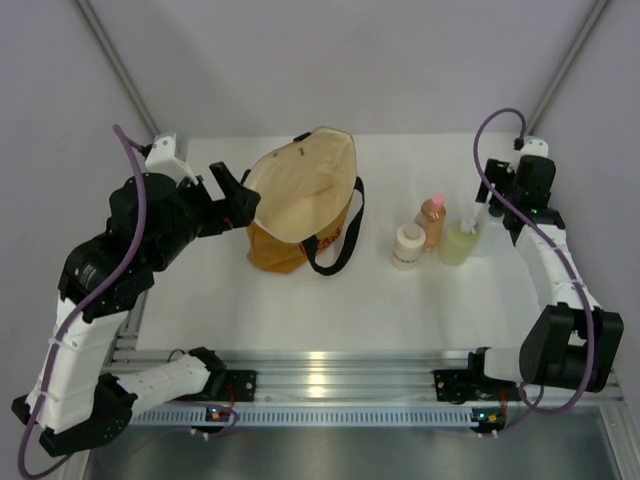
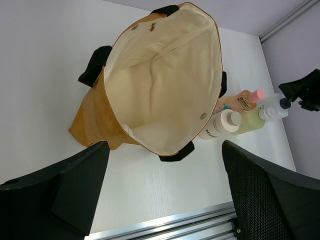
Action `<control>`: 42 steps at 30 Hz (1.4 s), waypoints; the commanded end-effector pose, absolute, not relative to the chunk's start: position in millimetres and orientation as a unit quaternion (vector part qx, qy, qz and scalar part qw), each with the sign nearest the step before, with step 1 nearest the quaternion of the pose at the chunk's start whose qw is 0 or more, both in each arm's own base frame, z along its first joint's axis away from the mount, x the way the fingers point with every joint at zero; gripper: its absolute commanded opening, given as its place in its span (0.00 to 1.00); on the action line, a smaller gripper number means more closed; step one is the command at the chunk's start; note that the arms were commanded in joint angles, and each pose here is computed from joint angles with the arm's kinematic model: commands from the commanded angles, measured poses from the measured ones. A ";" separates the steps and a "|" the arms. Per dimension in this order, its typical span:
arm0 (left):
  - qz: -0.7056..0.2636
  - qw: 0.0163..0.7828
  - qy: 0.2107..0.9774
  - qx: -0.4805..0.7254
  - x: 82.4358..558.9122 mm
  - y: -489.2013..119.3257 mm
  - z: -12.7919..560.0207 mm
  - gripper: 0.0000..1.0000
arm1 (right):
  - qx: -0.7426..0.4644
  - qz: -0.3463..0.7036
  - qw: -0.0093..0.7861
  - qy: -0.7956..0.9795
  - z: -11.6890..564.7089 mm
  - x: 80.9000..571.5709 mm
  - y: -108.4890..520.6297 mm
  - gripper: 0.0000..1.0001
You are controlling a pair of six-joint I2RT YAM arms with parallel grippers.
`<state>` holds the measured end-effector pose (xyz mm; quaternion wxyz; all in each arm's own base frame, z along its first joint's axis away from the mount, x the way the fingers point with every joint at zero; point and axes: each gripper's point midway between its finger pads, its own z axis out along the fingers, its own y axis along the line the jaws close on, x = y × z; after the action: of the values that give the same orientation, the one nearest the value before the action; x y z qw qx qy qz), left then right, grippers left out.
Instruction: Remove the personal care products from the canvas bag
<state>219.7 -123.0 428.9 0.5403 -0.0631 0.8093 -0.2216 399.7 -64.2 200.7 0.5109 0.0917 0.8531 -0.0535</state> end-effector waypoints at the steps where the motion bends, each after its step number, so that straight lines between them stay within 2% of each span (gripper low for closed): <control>1: -0.197 0.536 0.819 -0.065 226.4 -120.2 417.0 0.98 | 0.102 -0.053 0.542 0.833 236.6 408.3 -68.6 0.78; 6: -0.165 0.528 0.828 -0.094 232.1 -111.2 405.3 0.98 | 0.119 -0.048 0.567 0.814 279.4 403.0 -68.9 0.77; 11: -0.063 0.522 0.837 -0.153 247.2 -81.9 395.8 0.98 | 0.100 -0.019 0.579 0.809 332.7 383.3 -48.8 0.81; 14: -0.019 0.520 0.836 -0.171 255.2 -70.0 390.2 0.98 | 0.076 -0.015 0.573 0.816 360.5 361.7 -33.4 0.99; 16: 0.010 0.514 0.837 -0.188 261.4 -57.7 384.3 0.98 | 0.069 -0.024 0.585 0.807 385.2 344.2 -29.0 0.99; 22: 0.066 0.492 0.839 -0.221 265.2 -21.5 366.9 0.98 | 0.057 -0.026 0.587 0.807 409.7 286.6 -17.4 0.99; 30: 0.091 0.477 0.846 -0.220 237.0 -4.6 334.1 0.98 | 0.035 0.034 0.596 0.801 403.9 238.7 12.3 1.00; 42: 0.057 0.508 0.834 -0.207 200.3 8.1 304.4 0.98 | 0.050 -0.007 0.548 0.835 315.6 193.9 0.2 0.99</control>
<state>199.0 9.4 301.7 0.4835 -0.2151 0.8451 0.0755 206.7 4.9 335.5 0.5637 0.0368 0.8252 0.0015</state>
